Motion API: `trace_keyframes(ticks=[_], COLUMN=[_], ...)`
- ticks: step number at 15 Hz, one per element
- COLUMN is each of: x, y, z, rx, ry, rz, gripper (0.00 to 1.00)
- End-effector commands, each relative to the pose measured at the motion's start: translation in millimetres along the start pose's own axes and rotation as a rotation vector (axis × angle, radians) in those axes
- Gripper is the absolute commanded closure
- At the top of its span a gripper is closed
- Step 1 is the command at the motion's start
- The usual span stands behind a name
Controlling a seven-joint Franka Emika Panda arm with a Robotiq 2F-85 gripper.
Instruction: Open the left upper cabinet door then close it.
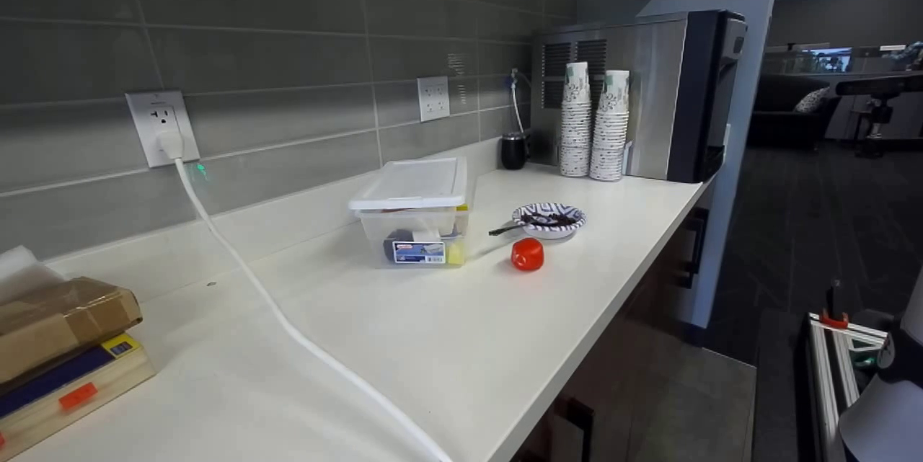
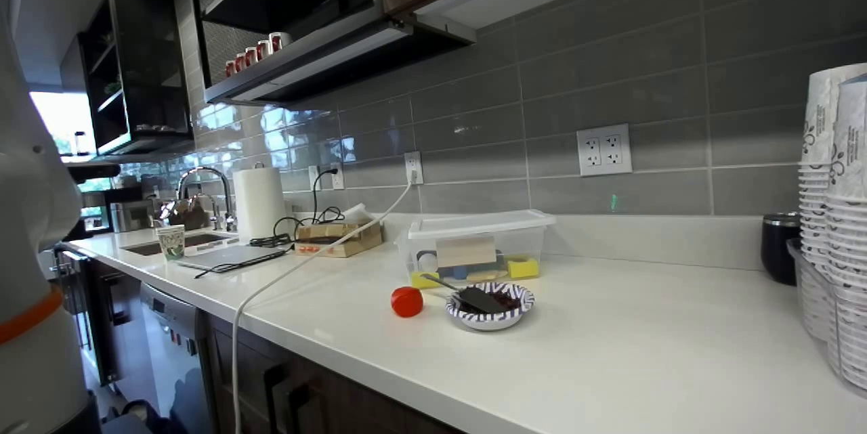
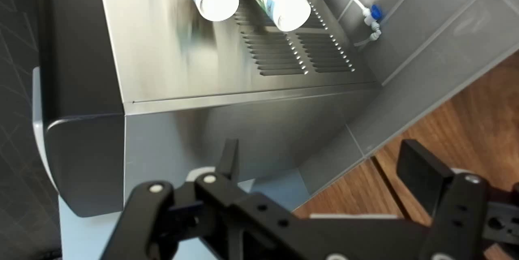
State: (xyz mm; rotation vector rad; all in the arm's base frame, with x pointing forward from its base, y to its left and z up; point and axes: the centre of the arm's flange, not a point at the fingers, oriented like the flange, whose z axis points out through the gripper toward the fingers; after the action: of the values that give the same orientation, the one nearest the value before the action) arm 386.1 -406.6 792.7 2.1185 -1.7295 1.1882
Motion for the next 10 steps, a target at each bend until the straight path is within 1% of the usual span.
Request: trace_keyframes(ticks=[1,6,8,10], x=[15,5,6,9], y=[-9,-29,-42,-52], z=[-26,-37,-37,-38], rx=[-0.008,0.097,0.151,0.192], ry=[0.056,0.124,0.18,0.217], rz=[0.037,0.032,0.025,0.018], gripper=[0.0,0.0,0.0,0.0])
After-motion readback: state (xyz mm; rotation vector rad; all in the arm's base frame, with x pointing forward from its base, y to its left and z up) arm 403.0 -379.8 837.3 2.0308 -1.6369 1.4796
